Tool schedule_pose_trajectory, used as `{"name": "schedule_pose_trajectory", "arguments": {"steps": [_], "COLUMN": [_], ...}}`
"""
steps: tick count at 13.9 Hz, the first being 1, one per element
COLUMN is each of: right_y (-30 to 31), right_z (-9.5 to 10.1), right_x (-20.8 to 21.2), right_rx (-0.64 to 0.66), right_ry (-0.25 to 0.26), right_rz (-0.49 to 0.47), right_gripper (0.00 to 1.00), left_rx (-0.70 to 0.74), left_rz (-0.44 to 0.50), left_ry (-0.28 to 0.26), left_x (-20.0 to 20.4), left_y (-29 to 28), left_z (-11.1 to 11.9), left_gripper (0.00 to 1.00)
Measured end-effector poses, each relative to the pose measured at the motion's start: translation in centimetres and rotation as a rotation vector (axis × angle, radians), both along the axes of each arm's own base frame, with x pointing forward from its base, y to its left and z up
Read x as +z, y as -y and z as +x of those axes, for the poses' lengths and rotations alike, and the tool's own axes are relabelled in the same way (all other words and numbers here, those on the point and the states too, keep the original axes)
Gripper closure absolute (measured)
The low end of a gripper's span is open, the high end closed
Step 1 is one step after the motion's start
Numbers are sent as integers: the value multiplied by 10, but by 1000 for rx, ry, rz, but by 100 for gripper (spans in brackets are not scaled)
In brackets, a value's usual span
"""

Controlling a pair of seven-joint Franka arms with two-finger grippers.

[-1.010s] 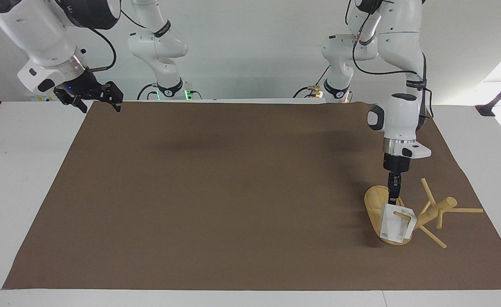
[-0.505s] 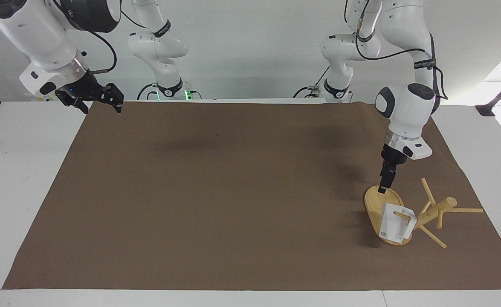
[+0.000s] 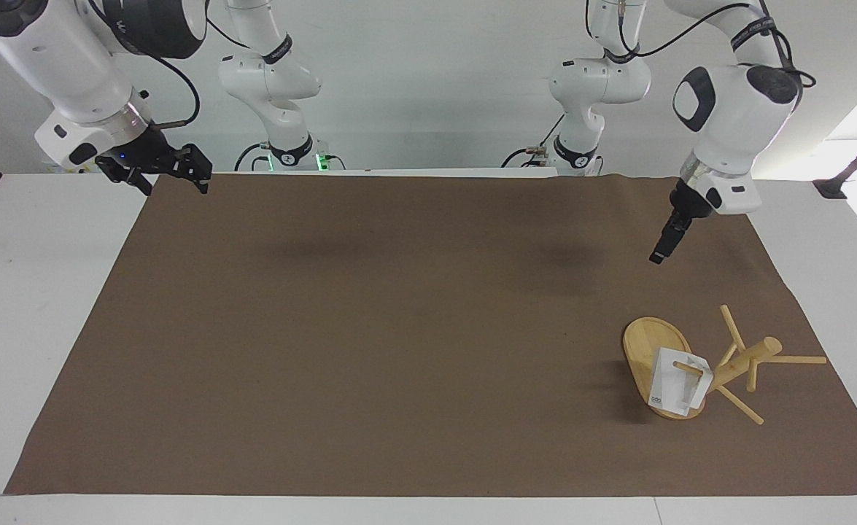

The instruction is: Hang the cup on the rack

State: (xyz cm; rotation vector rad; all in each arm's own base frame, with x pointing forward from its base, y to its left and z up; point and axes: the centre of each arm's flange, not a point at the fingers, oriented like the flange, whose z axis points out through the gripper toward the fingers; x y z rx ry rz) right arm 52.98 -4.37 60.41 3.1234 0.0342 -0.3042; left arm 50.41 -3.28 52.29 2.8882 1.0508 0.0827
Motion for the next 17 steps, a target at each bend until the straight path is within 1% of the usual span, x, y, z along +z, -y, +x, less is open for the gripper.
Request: {"name": "schedule_pose_trajectory", "arguments": {"steps": [2,4,5,6,8,11,13,17], "right_y": [0,0,0,0,0,0,0,0], "right_z": [0,0,0,0,0,0,0,0], "right_x": [0,0,0,0,0,0,0,0], "right_rx": [0,0,0,0,0,0,0,0], "right_ry": [0,0,0,0,0,0,0,0], "right_rz": [0,0,0,0,0,0,0,0], "right_gripper": [0,0,0,0,0,0,0,0], "left_rx": [-170,-362,-435,-487,-592,-797,-866,-898], "left_rz": [12,26,48,68,72,63,58,45], "left_ry": [-8,-38,-53,-75,-118,-150,-160,-161], "left_x": [26,46,55,66,85,95,95,96], "left_y": [-15,-18,-19,-20,-17,-15,-13,-6], "left_z": [2,6,10,17,29,42,46,52], "left_gripper": [0,0,0,0,0,0,0,0]}}
